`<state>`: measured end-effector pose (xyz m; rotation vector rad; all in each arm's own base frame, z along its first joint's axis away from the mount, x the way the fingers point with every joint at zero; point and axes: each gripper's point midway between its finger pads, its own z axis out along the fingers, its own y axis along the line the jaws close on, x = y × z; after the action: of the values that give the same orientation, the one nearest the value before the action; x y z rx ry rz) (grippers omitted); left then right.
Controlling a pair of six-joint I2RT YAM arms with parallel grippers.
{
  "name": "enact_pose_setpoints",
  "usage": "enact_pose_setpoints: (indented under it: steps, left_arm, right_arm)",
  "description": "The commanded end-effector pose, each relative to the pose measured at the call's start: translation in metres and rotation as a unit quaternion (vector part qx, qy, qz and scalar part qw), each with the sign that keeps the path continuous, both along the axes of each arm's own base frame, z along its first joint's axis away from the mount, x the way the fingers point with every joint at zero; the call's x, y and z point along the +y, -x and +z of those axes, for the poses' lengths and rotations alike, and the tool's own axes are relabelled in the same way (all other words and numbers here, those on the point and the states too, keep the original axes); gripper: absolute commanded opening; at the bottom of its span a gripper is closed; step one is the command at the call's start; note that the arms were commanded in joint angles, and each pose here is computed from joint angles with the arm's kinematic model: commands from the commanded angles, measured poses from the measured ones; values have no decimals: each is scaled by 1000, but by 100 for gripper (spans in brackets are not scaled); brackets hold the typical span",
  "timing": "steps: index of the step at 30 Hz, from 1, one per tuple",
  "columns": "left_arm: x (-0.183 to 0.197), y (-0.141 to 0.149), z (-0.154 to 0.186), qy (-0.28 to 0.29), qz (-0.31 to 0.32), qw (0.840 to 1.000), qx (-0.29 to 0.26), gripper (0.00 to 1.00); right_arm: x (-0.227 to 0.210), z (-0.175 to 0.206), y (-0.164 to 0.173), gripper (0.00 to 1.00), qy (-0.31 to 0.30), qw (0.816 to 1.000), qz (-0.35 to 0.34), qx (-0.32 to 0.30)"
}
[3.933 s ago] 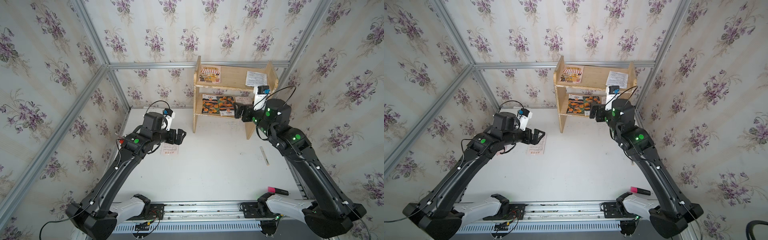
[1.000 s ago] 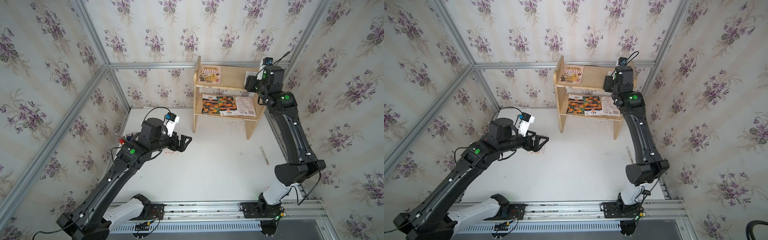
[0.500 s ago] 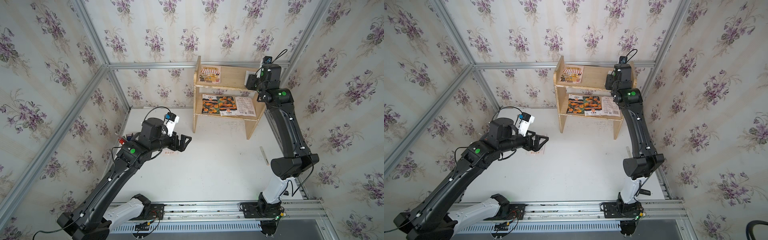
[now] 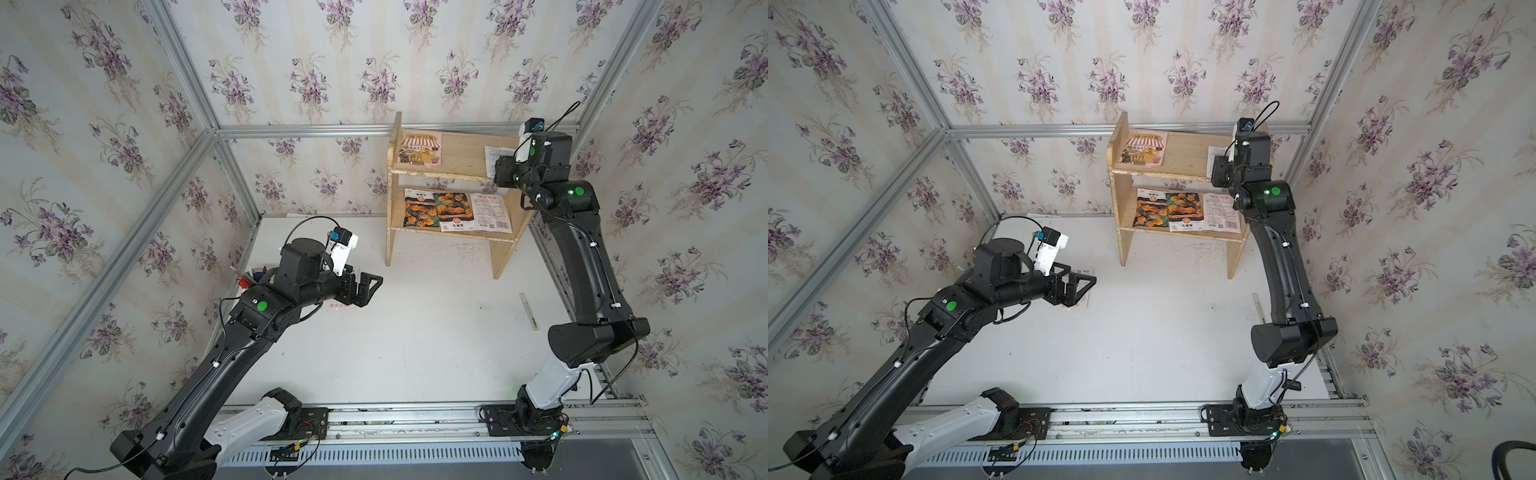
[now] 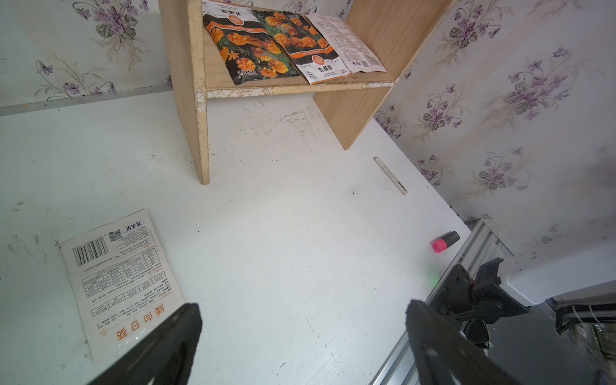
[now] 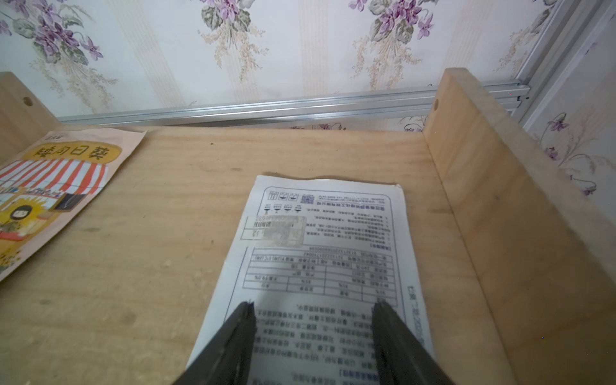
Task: Take the seed bag off the shelf
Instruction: Pick up the seed packet from the shelf.
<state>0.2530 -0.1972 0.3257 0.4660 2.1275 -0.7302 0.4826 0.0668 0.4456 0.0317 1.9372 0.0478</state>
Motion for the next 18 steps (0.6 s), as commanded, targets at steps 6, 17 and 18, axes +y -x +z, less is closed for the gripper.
enact_pose_setpoints:
  steps: [6,17,18]
  left_arm:
    - [-3,-1,5,7,-5,1000,-10,100]
    - [-5,-5,11,11,-5,1000,-13,100]
    - [-5,-5,12,12,-5,1000,-14,100]
  right_arm:
    - [11,-4,23,57,-26,999,33,21]
    - [3,40,25,66,-22,998,17,-52]
    - [2,42,24,66,-22,998,16,-53]
